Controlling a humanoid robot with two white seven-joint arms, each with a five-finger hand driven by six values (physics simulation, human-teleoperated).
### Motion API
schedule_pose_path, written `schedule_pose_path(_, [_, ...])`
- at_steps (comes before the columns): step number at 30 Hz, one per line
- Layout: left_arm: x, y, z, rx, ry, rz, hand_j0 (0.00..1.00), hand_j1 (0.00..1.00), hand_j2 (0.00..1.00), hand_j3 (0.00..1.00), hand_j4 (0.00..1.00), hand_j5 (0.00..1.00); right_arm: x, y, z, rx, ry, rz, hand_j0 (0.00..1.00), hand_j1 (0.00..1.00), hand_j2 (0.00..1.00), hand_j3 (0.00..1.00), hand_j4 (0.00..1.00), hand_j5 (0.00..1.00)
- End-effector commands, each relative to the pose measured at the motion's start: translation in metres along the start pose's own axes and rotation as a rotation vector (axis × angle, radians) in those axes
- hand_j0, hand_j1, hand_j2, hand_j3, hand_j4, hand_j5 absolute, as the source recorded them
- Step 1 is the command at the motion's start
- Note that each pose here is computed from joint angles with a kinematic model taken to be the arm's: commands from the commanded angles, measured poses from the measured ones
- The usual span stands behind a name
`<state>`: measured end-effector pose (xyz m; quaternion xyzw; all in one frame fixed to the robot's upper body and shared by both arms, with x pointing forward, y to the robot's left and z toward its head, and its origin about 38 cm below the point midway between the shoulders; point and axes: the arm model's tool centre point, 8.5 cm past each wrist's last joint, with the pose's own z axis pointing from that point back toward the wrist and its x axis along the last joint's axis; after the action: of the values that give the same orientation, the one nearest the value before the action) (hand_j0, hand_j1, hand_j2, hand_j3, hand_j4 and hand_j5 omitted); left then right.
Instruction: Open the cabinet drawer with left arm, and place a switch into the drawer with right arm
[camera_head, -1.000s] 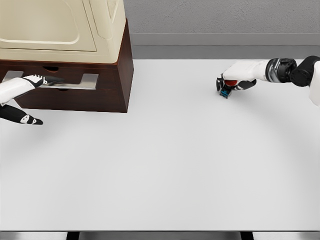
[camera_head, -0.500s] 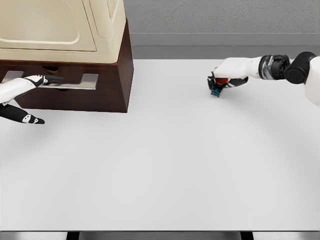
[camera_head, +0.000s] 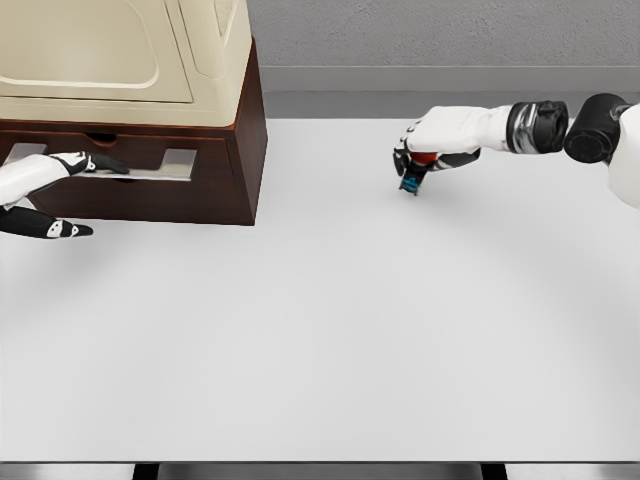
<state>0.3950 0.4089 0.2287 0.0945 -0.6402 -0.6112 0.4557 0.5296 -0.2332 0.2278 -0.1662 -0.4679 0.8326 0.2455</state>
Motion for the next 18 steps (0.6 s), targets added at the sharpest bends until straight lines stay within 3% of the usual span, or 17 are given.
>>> schedule_pose_path(1, [0.001, 0.001, 0.001, 0.001, 0.0, 0.003, 0.81, 0.81, 0.81, 0.81, 0.81, 0.81, 0.004, -0.003, 0.0, -0.01, -0.011, 0.004, 0.54, 0.54, 0.54, 0.54, 0.54, 0.54])
schedule_pose_path(12, [0.008, 0.007, 0.009, -0.016, -0.002, -0.021, 0.81, 0.81, 0.81, 0.81, 0.81, 0.81, 0.01, -0.016, 0.012, -0.046, -0.031, 0.037, 0.54, 0.54, 0.54, 0.54, 0.54, 0.54])
schedule_pose_path(18, [0.011, 0.003, 0.009, -0.027, -0.009, -0.019, 0.81, 0.81, 0.81, 0.81, 0.81, 0.81, 0.028, -0.029, 0.01, -0.079, -0.085, 0.064, 0.54, 0.54, 0.54, 0.54, 0.54, 0.54])
